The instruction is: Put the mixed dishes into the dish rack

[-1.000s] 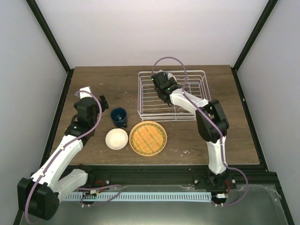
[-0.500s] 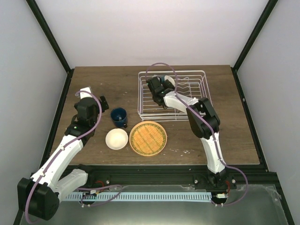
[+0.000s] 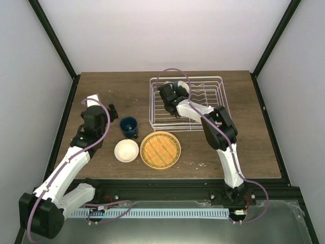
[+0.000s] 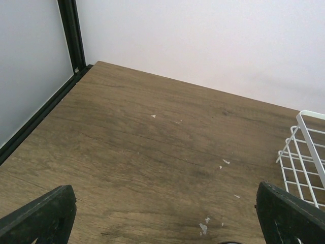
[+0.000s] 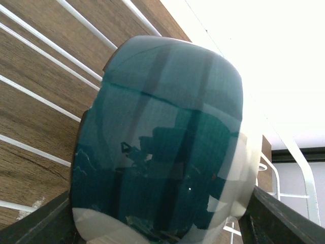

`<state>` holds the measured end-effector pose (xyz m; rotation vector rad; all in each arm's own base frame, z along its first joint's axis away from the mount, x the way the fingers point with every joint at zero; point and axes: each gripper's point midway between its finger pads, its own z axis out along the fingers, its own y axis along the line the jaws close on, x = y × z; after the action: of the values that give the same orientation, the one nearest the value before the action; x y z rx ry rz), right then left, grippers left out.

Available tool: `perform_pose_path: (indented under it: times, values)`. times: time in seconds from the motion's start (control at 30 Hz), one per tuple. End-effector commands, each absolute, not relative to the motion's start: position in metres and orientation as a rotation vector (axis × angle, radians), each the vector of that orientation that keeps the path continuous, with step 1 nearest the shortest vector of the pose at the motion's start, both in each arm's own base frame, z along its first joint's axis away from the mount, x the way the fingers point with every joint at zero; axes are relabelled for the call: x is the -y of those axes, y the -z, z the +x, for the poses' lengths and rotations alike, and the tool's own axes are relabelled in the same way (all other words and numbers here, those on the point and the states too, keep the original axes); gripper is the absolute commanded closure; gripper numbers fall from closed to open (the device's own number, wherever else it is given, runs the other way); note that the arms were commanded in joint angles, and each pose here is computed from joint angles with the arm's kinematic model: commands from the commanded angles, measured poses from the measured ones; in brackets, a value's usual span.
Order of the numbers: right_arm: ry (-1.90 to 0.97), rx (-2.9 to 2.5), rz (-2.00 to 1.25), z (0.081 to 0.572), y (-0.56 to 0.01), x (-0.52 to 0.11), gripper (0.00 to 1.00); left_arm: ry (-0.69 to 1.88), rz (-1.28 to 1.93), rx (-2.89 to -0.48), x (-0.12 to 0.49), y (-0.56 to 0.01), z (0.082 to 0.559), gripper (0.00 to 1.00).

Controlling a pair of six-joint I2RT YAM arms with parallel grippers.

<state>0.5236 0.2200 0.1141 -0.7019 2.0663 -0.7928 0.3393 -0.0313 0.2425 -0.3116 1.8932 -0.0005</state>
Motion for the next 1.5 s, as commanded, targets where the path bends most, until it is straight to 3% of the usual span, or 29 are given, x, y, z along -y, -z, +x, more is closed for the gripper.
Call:
perform_pose_path:
  times: [0.0, 0.3, 1.03, 1.47]
  values:
    - [0.785, -2.002, -0.607, 0.537, -0.142, -0.225, 0.23, 0.006, -0.309, -1.896, 0.032, -0.241, 0.339, 0.02]
    - [0.688, -2.07, -0.653, 0.526, -0.129, -0.235, 0.0, 0.01, -0.301, -1.901, 0.033, -0.242, 0.339, 0.02]
    - [0.425, -2.161, -0.739, 0.47, -0.151, -0.269, 0.0, 0.02, -0.27, -1.952, 0.038, -0.239, 0.336, 0.02]
    - [0.013, -2.271, -0.44, 0.405, -0.192, -0.255, 0.0, -0.071, -0.301, -2.23, 0.038, -0.17, 0.313, 0.05]
